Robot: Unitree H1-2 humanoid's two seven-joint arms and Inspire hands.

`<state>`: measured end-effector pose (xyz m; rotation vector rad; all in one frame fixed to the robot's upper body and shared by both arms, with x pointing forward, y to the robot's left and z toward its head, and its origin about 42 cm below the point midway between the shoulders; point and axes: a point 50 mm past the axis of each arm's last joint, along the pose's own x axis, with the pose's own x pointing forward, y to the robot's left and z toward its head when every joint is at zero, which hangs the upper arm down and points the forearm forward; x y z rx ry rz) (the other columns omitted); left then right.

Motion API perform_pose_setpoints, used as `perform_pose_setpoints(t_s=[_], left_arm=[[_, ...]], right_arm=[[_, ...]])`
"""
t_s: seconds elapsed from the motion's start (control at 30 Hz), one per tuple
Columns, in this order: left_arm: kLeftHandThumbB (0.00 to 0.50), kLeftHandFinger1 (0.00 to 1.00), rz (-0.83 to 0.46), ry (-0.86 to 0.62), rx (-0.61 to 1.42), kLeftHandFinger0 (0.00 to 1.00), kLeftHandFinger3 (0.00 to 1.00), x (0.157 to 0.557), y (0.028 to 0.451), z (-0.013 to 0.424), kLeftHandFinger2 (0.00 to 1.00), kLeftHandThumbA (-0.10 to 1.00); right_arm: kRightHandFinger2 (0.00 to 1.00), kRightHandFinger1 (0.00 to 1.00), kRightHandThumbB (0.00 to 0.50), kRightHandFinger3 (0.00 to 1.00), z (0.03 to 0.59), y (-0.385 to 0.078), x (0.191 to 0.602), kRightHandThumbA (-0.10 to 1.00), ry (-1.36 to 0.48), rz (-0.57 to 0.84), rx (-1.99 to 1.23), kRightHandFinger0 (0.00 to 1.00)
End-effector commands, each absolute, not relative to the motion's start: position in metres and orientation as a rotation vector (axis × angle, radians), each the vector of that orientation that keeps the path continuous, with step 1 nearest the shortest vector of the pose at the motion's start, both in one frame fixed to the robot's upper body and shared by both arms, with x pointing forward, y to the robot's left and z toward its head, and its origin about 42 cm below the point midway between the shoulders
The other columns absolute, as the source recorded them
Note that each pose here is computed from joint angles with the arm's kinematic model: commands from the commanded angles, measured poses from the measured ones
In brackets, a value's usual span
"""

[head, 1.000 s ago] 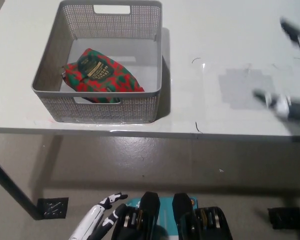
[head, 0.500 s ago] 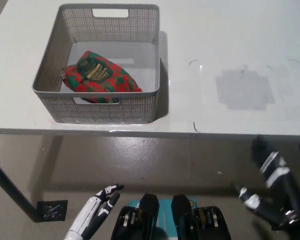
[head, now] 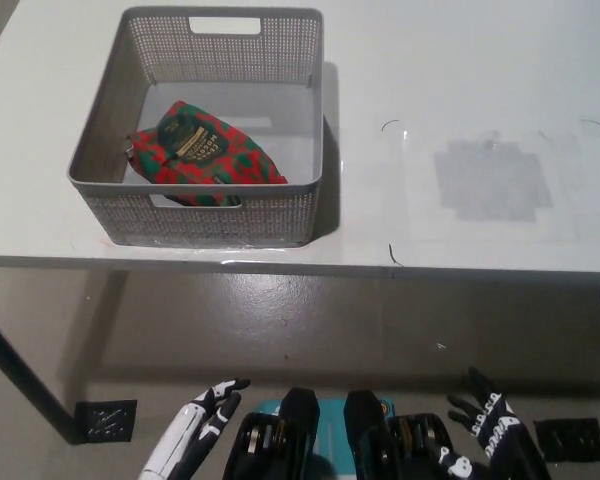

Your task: Use the right hand to pick up a bag of coffee beans on the right hand side and place it into a container on the left hand side

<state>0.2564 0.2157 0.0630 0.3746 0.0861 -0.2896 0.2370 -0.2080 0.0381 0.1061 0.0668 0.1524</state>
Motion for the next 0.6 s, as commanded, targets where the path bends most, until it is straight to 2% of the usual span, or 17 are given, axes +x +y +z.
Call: perform_pose_setpoints(t_s=[0.0, 0.13, 0.23, 0.57], left_arm=[[0.319, 1.00, -0.242, 0.024, 0.369, 1.00, 1.00, 0.259, 0.219, 0.072, 1.00, 1.00], [0.316, 1.00, -0.242, 0.027, 0.371, 1.00, 1.00, 0.254, 0.220, 0.071, 1.00, 1.00], [0.317, 1.00, -0.248, 0.003, 0.373, 1.00, 1.00, 0.268, 0.218, 0.079, 1.00, 1.00], [0.307, 1.00, -0.239, -0.015, 0.371, 1.00, 1.00, 0.273, 0.218, 0.083, 1.00, 1.00]], right_arm=[[1.00, 0.87, 0.094, 1.00, 0.050, -0.208, 0.249, 0.92, -0.043, 0.157, 0.076, 0.84], [1.00, 0.84, 0.107, 1.00, 0.046, -0.206, 0.244, 0.92, -0.027, 0.160, 0.060, 0.81], [1.00, 0.84, 0.077, 1.00, 0.050, -0.207, 0.254, 0.93, -0.047, 0.159, 0.049, 0.82], [1.00, 0.84, 0.064, 1.00, 0.054, -0.201, 0.257, 0.87, -0.048, 0.200, -0.016, 0.80]])
